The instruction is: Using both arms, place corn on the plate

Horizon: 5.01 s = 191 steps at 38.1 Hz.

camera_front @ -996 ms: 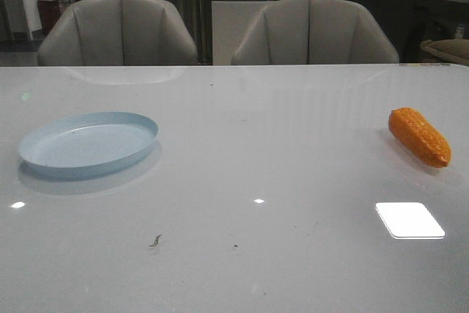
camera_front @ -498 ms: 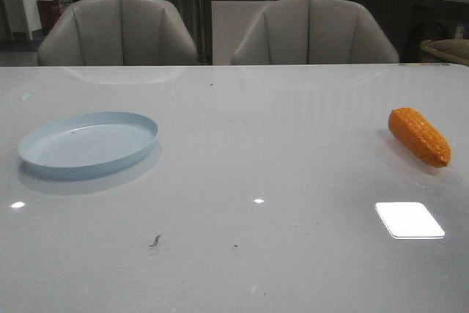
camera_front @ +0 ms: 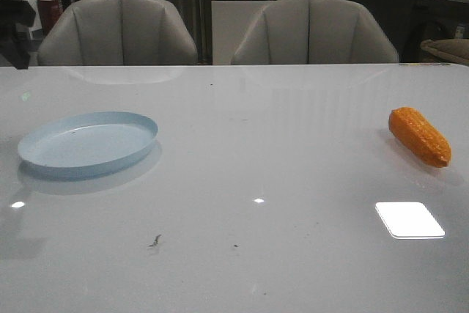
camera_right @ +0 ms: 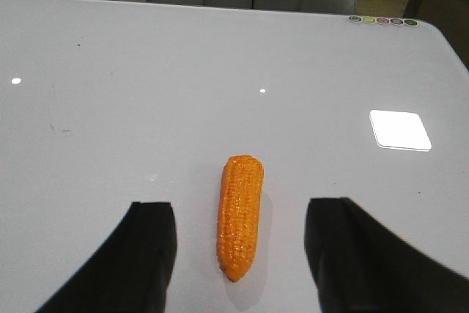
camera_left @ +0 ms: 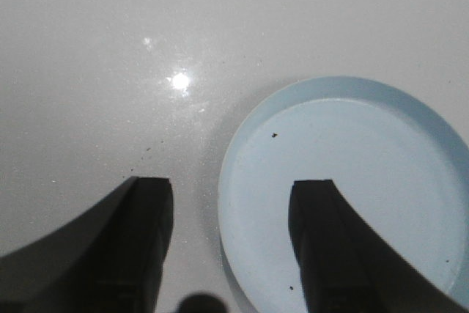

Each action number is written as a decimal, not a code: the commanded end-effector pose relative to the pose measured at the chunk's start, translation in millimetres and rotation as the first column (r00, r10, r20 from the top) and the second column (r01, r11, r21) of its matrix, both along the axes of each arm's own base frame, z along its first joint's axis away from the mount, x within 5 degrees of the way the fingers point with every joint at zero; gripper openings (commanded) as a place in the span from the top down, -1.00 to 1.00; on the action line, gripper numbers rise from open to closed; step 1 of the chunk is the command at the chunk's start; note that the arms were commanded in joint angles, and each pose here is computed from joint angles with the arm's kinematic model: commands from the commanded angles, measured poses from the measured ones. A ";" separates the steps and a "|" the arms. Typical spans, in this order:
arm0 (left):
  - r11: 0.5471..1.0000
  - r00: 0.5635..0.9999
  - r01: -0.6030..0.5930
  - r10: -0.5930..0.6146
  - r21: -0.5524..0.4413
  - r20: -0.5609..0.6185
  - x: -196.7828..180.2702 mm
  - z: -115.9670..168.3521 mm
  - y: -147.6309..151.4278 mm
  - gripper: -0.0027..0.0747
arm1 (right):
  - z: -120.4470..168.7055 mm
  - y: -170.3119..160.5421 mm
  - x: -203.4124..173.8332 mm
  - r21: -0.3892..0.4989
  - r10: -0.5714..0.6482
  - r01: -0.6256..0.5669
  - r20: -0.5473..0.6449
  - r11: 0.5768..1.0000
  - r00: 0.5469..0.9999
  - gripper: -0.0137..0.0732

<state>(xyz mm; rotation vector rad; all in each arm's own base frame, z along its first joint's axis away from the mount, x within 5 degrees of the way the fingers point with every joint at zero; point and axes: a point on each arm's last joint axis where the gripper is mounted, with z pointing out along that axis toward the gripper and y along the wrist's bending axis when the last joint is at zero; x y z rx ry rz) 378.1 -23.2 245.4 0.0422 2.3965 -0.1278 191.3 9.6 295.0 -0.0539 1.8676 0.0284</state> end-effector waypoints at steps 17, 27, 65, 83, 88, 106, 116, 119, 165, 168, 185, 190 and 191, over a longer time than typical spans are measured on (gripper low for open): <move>1.000 0.986 0.009 -0.011 -0.014 -0.169 57.0 -51.9 -3.3 0.18 | 20.2 -0.6 2.5 -0.001 0.002 -0.002 0.120 1.000 0.993 -0.46; 1.000 0.983 0.010 -0.012 -0.014 -0.186 59.3 -58.8 -3.5 0.69 | 20.2 -0.6 2.5 -0.001 0.002 -0.002 0.120 1.000 0.993 -0.46; 0.873 0.926 0.155 -0.292 -0.462 -0.240 91.9 -30.4 -146.7 0.65 | 18.6 -0.7 2.2 -0.002 0.001 -0.001 0.103 1.000 0.995 -0.46; 0.898 0.936 0.209 -0.298 -0.388 -0.186 98.6 -11.6 -138.9 0.12 | 19.3 -0.7 2.4 -0.002 0.001 -0.001 0.110 1.000 0.994 -0.46; 0.907 0.960 0.223 -0.267 -0.357 -0.079 105.0 27.4 -119.5 0.12 | 21.8 -0.6 2.8 -0.001 0.002 -0.002 0.124 1.000 0.992 -0.46; 0.991 0.974 0.125 -0.132 0.048 0.186 61.0 161.2 -24.3 0.12 | 67.6 -0.7 77.5 -0.019 -0.037 0.035 -0.128 0.999 0.991 -0.46; 0.994 0.936 0.073 -0.095 0.077 0.339 15.0 196.5 -10.8 0.12 | 48.1 3.1 175.0 -0.015 -0.052 0.050 -0.325 0.999 0.944 -0.46; 0.995 0.919 0.059 -0.083 0.074 0.386 -8.9 195.7 -8.4 0.12 | 29.9 4.0 201.1 -0.022 -0.057 0.052 -0.395 0.998 0.917 -0.46; 0.998 0.798 0.009 -0.048 0.068 0.601 -172.5 175.5 5.9 0.12 | -81.7 5.8 259.0 -0.057 -0.072 0.046 -0.659 0.997 0.748 0.21; 0.998 0.796 0.009 -0.048 0.068 0.603 -172.5 175.8 5.9 0.12 | -67.9 7.9 264.8 -0.053 -0.068 0.044 -0.631 0.998 0.773 0.21; 1.000 0.773 0.008 -0.024 0.028 0.634 -171.9 179.5 5.2 0.12 | 41.8 89.7 275.5 -0.082 0.115 -0.162 -0.413 0.983 0.904 0.22; 1.000 0.771 0.007 -0.023 0.028 0.637 -171.9 179.8 5.2 0.12 | 48.9 131.7 264.9 -0.075 0.201 -0.249 -0.394 0.966 0.897 0.22; 1.000 0.771 0.007 -0.023 0.028 0.637 -171.9 179.8 5.2 0.12 | 48.9 139.0 262.6 -0.075 0.215 -0.265 -0.394 0.961 0.894 0.22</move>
